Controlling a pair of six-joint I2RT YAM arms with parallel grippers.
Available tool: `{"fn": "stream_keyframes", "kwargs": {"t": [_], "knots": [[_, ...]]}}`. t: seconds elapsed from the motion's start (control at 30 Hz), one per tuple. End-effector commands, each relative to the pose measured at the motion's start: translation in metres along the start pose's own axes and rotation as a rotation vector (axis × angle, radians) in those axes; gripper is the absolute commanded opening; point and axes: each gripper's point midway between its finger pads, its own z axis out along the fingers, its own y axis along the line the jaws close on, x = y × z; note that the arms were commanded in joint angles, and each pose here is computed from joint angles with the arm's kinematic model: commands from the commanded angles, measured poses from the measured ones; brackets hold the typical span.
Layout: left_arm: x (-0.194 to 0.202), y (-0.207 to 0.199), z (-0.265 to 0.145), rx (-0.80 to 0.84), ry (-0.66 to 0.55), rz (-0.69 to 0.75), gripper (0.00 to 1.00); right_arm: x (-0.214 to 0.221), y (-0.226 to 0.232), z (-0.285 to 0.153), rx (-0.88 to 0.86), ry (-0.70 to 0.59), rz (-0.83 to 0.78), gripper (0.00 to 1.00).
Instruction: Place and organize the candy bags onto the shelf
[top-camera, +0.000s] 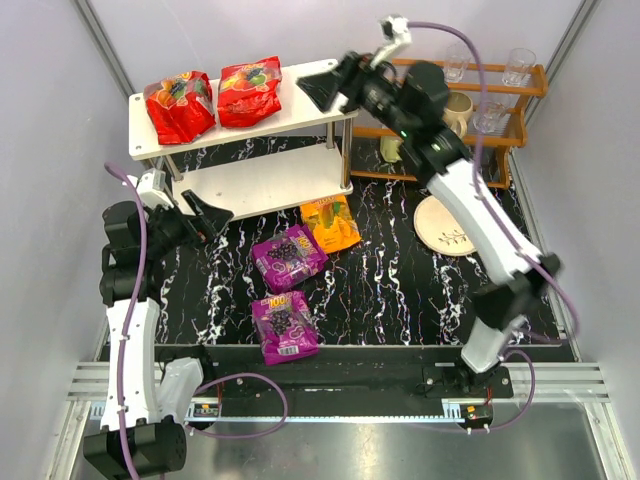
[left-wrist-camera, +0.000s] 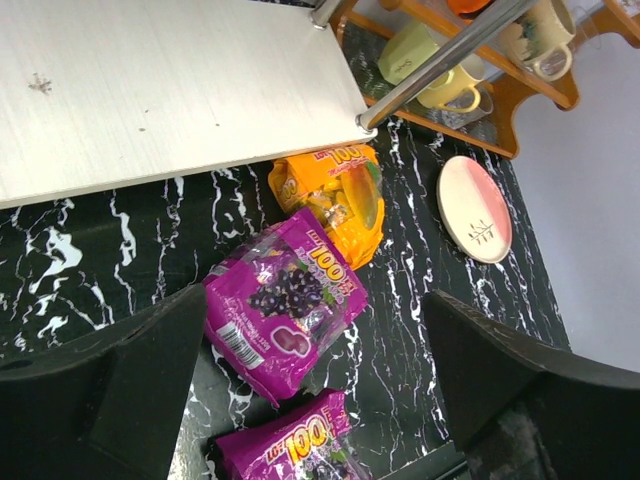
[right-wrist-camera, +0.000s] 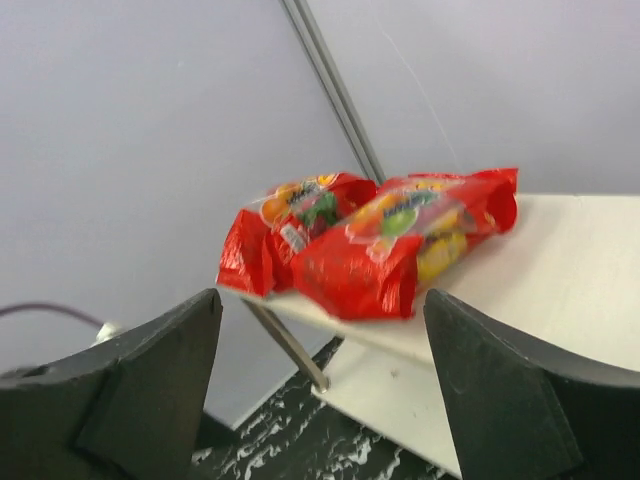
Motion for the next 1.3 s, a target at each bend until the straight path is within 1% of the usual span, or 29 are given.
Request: {"fn": "stream_keyframes", "kwargs": {"t": [0.0, 0.03, 0.07, 0.1, 0.13, 0.17, 0.2, 0.23, 0.27, 0.3, 0.33, 0.37, 0.4, 0.47, 0.5, 0.53, 0.6, 0.67, 0.73, 0.87, 0.97, 1.0, 1.03, 1.07, 1.1, 1.13, 1.17, 1.2, 1.27], "knots": [[-0.011, 0.004, -0.006, -0.063, -0.041, 0.013, 0.93, 0.033, -0.016, -0.068, 0.109, 0.011, -0.058, 0.91], [-0.011, 0.006, -0.006, -0.074, -0.043, 0.011, 0.95, 0.028, -0.003, -0.089, 0.110, -0.004, -0.057, 0.90], [-0.011, 0.007, -0.005, -0.075, -0.041, 0.008, 0.96, 0.043, -0.011, -0.100, 0.156, 0.016, -0.049, 0.91], [-0.010, 0.007, -0.005, -0.076, -0.039, 0.003, 0.97, 0.092, -0.030, -0.117, 0.214, 0.109, -0.033, 0.90], [-0.009, 0.009, -0.003, -0.080, -0.034, -0.003, 0.99, 0.100, -0.020, -0.132, 0.235, 0.113, -0.032, 0.91], [-0.009, 0.010, -0.003, -0.084, -0.036, -0.004, 0.99, 0.123, -0.018, -0.142, 0.250, 0.156, -0.025, 0.91], [-0.009, 0.010, -0.003, -0.086, -0.033, -0.006, 0.99, 0.167, -0.028, -0.160, 0.292, 0.241, -0.008, 0.91], [-0.011, 0.010, -0.003, -0.087, -0.038, -0.004, 0.99, 0.184, -0.013, -0.172, 0.301, 0.263, -0.003, 0.92], [-0.011, 0.010, -0.004, -0.092, -0.038, -0.004, 0.99, 0.202, -0.010, -0.181, 0.313, 0.289, 0.013, 0.92], [-0.011, 0.011, -0.004, -0.096, -0.039, 0.001, 0.99, 0.237, -0.016, -0.199, 0.344, 0.354, 0.035, 0.93], [-0.012, 0.013, -0.005, -0.109, -0.045, 0.002, 0.99, 0.246, -0.006, -0.206, 0.339, 0.352, 0.098, 0.95], [-0.010, 0.014, -0.005, -0.114, -0.041, 0.001, 0.99, 0.265, 0.006, -0.213, 0.335, 0.382, 0.117, 0.96], [-0.010, 0.015, -0.005, -0.118, -0.043, 0.001, 0.99, 0.292, 0.006, -0.228, 0.362, 0.423, 0.163, 0.96], [-0.008, 0.015, -0.006, -0.118, -0.043, -0.001, 0.99, 0.316, 0.012, -0.238, 0.376, 0.440, 0.193, 0.96], [-0.007, 0.016, -0.006, -0.118, -0.041, -0.004, 0.99, 0.342, 0.026, -0.250, 0.365, 0.492, 0.224, 0.96], [-0.006, 0.016, -0.005, -0.118, -0.039, -0.006, 0.99, 0.357, 0.027, -0.252, 0.373, 0.516, 0.236, 0.96], [-0.005, 0.016, -0.005, -0.116, -0.036, -0.010, 0.99, 0.385, 0.040, -0.265, 0.369, 0.572, 0.297, 0.96], [-0.005, 0.016, -0.005, -0.114, -0.033, -0.015, 0.99, 0.407, 0.047, -0.270, 0.342, 0.593, 0.349, 0.96], [-0.006, 0.014, -0.006, -0.110, -0.036, -0.011, 0.99, 0.420, 0.055, -0.269, 0.318, 0.593, 0.402, 0.96], [-0.006, 0.012, -0.007, -0.106, -0.037, -0.014, 0.99, 0.443, 0.050, -0.267, 0.331, 0.619, 0.417, 0.95], [-0.005, 0.010, -0.007, -0.096, -0.036, -0.014, 0.99, 0.463, 0.052, -0.262, 0.320, 0.650, 0.441, 0.90], [-0.004, 0.011, -0.008, -0.097, -0.034, -0.016, 0.99, 0.465, 0.057, -0.256, 0.296, 0.646, 0.464, 0.88], [-0.004, 0.010, -0.008, -0.094, -0.034, -0.014, 0.99, 0.480, 0.062, -0.259, 0.270, 0.693, 0.485, 0.81], [-0.003, 0.010, -0.008, -0.093, -0.031, -0.012, 0.99, 0.483, 0.069, -0.259, 0.242, 0.706, 0.526, 0.71], [-0.004, 0.009, -0.009, -0.090, -0.034, -0.010, 0.99, 0.483, 0.080, -0.253, 0.173, 0.690, 0.562, 0.55], [-0.003, 0.009, -0.009, -0.093, -0.032, -0.013, 0.99, 0.481, 0.085, -0.254, 0.148, 0.689, 0.585, 0.16], [-0.003, 0.009, -0.009, -0.092, -0.031, -0.012, 0.99, 0.479, 0.083, -0.257, 0.152, 0.680, 0.591, 0.03], [-0.003, 0.008, -0.010, -0.090, -0.030, -0.011, 0.99, 0.464, 0.087, -0.254, 0.136, 0.644, 0.595, 0.00], [-0.002, 0.007, -0.011, -0.086, -0.028, -0.011, 0.99, 0.449, 0.081, -0.260, 0.155, 0.607, 0.540, 0.00]]}}
